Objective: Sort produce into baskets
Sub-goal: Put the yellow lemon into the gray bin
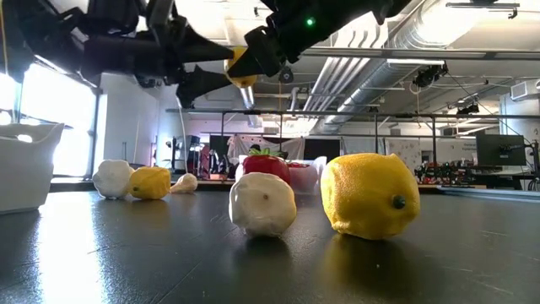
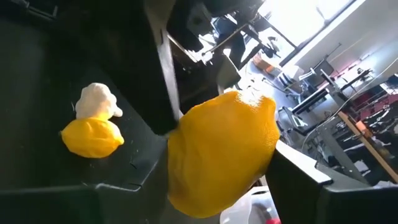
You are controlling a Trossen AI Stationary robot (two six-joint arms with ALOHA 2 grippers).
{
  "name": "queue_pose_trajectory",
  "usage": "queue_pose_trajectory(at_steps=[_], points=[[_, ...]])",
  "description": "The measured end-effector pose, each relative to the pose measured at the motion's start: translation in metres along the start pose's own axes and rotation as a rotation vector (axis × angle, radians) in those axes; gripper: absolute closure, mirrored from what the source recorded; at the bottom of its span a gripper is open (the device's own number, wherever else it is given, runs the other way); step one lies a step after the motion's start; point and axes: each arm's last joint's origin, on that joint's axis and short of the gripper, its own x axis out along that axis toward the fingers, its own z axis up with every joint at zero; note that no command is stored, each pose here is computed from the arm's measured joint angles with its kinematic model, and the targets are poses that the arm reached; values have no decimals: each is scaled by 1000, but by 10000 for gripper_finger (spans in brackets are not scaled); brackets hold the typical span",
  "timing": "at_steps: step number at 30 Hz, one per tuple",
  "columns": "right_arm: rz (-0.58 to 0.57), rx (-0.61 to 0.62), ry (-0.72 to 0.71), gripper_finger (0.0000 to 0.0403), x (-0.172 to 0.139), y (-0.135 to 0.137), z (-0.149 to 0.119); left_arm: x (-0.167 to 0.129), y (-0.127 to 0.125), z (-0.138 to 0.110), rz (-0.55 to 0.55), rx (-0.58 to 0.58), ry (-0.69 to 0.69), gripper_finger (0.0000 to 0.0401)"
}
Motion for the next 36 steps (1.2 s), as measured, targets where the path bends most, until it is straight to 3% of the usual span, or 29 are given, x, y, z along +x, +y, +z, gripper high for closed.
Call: queue_pose_trajectory(at_steps=[7, 13, 21, 26, 32, 36], points=[[29, 10, -35, 199, 0, 0, 3, 8, -1, 7, 6, 30, -20, 140], [62, 14, -51, 195, 0, 1, 3, 9, -1, 8, 3, 27, -21, 164], [52, 22, -51, 138, 0, 0, 3, 7, 1, 12, 7, 34, -35, 236], [28, 35, -49, 109, 0, 0, 4, 2, 6, 18, 7, 36, -35, 246], [-9, 48, -44, 105, -6, 1, 8, -7, 16, 21, 83, 76, 23, 247], [3, 92, -27, 122, -11, -2, 9, -15, 19, 25, 65, 84, 68, 249]])
